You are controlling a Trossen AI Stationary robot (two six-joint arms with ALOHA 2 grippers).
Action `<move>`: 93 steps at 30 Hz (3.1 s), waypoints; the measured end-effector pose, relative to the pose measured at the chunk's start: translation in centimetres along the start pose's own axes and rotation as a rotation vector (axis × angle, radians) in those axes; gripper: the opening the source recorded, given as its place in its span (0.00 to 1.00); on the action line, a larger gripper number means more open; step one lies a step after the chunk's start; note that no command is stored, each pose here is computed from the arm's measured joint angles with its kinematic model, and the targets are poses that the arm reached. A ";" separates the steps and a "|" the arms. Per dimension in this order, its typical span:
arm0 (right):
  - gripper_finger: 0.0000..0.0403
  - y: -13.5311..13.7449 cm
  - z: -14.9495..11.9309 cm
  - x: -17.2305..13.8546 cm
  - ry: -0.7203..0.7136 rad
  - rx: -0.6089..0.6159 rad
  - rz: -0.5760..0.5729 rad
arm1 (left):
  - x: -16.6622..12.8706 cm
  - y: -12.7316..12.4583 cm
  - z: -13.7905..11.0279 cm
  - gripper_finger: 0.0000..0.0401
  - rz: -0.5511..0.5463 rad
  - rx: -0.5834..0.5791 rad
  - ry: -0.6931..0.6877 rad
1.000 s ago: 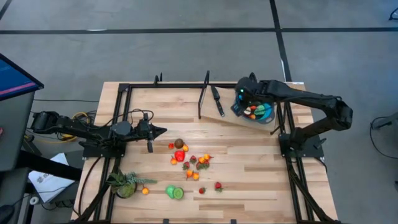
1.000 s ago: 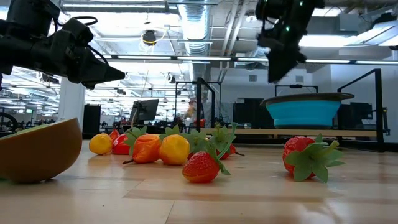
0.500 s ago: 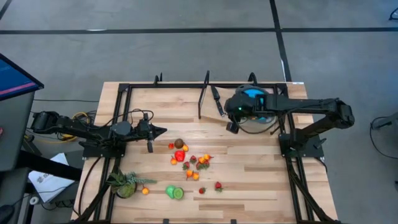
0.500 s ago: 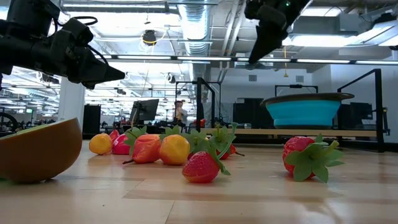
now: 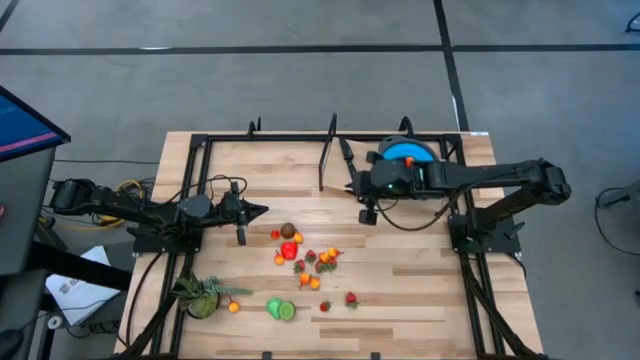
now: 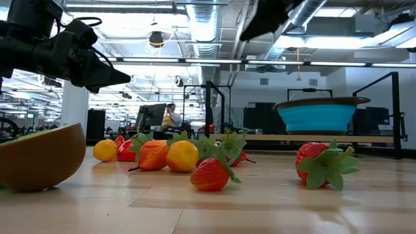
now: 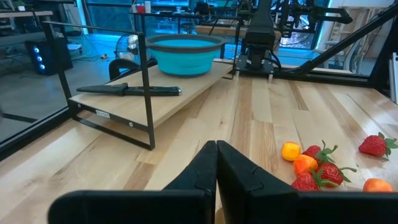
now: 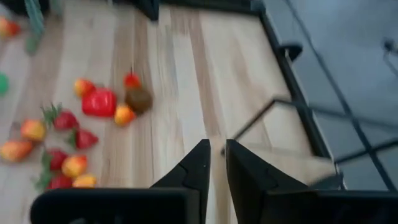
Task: Pick & Place Fruit
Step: Put the orange pear into the blue colander
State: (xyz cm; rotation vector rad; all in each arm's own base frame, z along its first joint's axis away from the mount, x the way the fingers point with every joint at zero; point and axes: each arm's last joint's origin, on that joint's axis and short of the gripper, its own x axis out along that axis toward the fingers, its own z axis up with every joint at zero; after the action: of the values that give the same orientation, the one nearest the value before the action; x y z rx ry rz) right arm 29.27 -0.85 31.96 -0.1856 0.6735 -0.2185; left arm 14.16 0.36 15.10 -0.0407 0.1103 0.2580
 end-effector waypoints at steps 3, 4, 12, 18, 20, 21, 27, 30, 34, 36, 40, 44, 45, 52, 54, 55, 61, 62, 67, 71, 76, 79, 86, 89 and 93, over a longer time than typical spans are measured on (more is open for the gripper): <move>0.17 0.4 0.7 0.7 -0.062 0.002 0.001 | 0.0 0.0 0.0 0.00 0.000 0.000 0.000; 0.20 0.6 0.6 0.9 -0.055 -0.008 0.003 | 0.0 0.0 0.0 0.00 0.000 0.000 0.000; 0.54 1.5 0.2 3.8 -0.010 -0.042 0.009 | 0.0 0.0 0.0 0.00 0.000 0.000 0.000; 0.66 2.2 -0.1 6.4 -0.013 -0.040 0.008 | 0.0 0.0 0.0 0.00 0.000 0.000 0.000; 0.66 2.5 -0.2 7.4 -0.011 -0.039 0.009 | 0.0 0.0 0.0 0.00 0.000 0.000 0.000; 0.66 2.7 -0.3 7.8 -0.012 -0.030 0.012 | 0.0 0.0 0.0 0.00 0.000 0.000 0.000; 0.66 4.3 -1.5 9.7 0.065 -0.015 0.047 | 0.0 0.0 0.0 0.00 0.000 0.000 0.000; 0.66 5.0 -1.8 9.9 0.087 0.014 0.073 | 0.0 0.0 0.0 0.00 0.000 0.000 0.000; 0.66 6.1 -2.1 10.1 0.108 0.046 0.096 | 0.0 0.0 0.0 0.00 0.000 0.000 0.000; 0.66 6.6 -2.3 10.3 0.122 0.037 0.107 | 0.0 0.0 0.0 0.00 0.000 0.000 0.000; 0.66 7.6 -3.1 11.1 0.167 0.019 0.121 | 0.0 0.0 0.0 0.00 0.000 0.000 0.000; 0.66 8.4 -4.2 11.9 0.234 0.008 0.132 | 0.0 0.0 0.0 0.00 0.000 0.000 0.000; 0.66 8.5 -4.5 12.0 0.257 0.013 0.140 | 0.0 0.0 0.0 0.00 0.000 0.000 0.000; 0.66 9.1 -5.3 12.2 0.332 0.049 0.235 | 0.0 0.0 0.0 0.00 0.000 0.000 0.001; 0.66 9.3 -5.3 12.2 0.331 0.041 0.252 | 0.0 0.0 0.0 0.00 0.000 0.000 0.000; 0.66 9.4 -5.3 12.1 0.332 0.039 0.262 | 0.0 0.0 0.0 0.00 0.000 0.000 0.000; 0.66 10.0 -5.5 12.3 0.338 0.031 0.286 | 0.0 0.0 0.0 0.00 0.000 0.000 0.000; 0.66 10.2 -5.6 12.3 0.339 0.029 0.290 | 0.0 0.0 0.0 0.00 0.000 0.000 0.000; 0.66 10.5 -5.4 12.1 0.327 0.023 0.299 | 0.0 0.0 0.0 0.00 0.000 0.000 0.000; 0.66 10.5 -5.4 12.1 0.322 0.024 0.300 | 0.0 0.0 0.0 0.00 0.000 0.000 0.000; 0.66 10.5 -5.3 12.1 0.319 0.025 0.299 | 0.0 0.0 0.0 0.00 0.000 0.000 0.000; 0.66 10.5 -5.3 12.1 0.312 0.027 0.300 | 0.0 0.0 0.0 0.00 0.000 0.001 0.001; 0.66 10.1 -5.1 12.4 0.295 0.041 0.292 | 0.0 0.0 0.0 0.00 0.000 0.003 0.000; 0.66 9.8 -5.1 12.5 0.296 0.047 0.285 | 0.0 0.0 0.0 0.00 0.000 0.003 0.001; 0.66 9.6 -4.9 12.6 0.279 0.056 0.282 | 0.0 0.0 0.0 0.00 0.000 0.001 0.001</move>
State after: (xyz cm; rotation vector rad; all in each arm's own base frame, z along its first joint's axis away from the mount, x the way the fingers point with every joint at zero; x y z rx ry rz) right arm 37.09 4.60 18.36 -0.0045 0.9605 0.0088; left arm 14.15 0.36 15.09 -0.0394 0.1112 0.2577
